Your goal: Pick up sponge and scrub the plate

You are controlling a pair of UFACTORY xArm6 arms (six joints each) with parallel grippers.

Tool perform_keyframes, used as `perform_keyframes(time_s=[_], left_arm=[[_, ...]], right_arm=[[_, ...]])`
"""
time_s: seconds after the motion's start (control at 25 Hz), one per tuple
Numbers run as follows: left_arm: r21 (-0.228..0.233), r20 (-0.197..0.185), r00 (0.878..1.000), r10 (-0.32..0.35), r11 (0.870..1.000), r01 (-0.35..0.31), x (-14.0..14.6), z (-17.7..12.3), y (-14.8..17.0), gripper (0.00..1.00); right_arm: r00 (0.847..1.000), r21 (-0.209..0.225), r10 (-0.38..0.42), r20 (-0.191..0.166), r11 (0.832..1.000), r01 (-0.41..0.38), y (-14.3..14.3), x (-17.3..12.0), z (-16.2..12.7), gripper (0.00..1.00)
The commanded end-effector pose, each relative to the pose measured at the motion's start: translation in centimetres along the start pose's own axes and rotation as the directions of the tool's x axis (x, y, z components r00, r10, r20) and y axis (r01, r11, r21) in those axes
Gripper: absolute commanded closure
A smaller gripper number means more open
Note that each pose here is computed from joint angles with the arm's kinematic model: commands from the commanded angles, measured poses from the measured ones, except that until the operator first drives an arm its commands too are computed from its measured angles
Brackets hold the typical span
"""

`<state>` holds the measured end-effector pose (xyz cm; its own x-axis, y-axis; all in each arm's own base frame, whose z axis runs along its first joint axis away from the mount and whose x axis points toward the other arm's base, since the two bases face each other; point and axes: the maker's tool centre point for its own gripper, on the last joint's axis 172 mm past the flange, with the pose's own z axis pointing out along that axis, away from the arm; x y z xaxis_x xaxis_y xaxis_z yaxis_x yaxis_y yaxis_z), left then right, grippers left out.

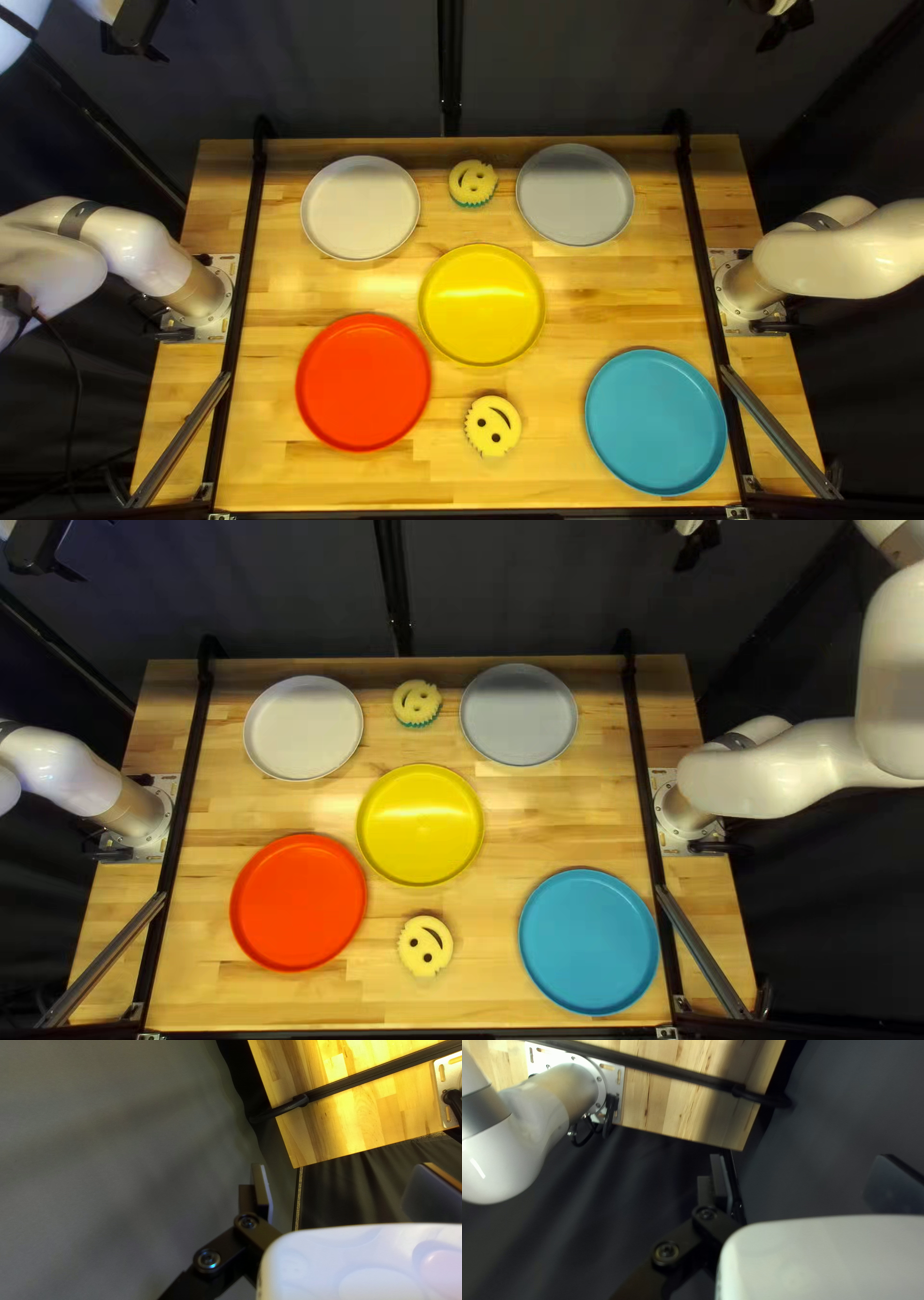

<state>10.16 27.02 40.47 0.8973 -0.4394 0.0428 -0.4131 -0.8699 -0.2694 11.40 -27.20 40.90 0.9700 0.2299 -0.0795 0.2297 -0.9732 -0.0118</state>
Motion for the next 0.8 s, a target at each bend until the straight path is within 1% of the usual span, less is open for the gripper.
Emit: perform_keyframes(time_s=[0.04,0.8], left_arm=[[0.0,0.0,1.0,0.0,1.0,0.0,0.0,0.0,0.0,0.0],[0.0,0.0,1.0,0.0,1.0,0.0,0.0,0.0,0.0,0.0]], right_arm=[[1.0,-0.019,-0.006,0.003,1.0,0.006,-0.75,-0.25,-0.31,0.0],[1.0,-0.021,-0.008,0.003,1.0,0.008,-0.87,-0.19,-0.3,0.0]])
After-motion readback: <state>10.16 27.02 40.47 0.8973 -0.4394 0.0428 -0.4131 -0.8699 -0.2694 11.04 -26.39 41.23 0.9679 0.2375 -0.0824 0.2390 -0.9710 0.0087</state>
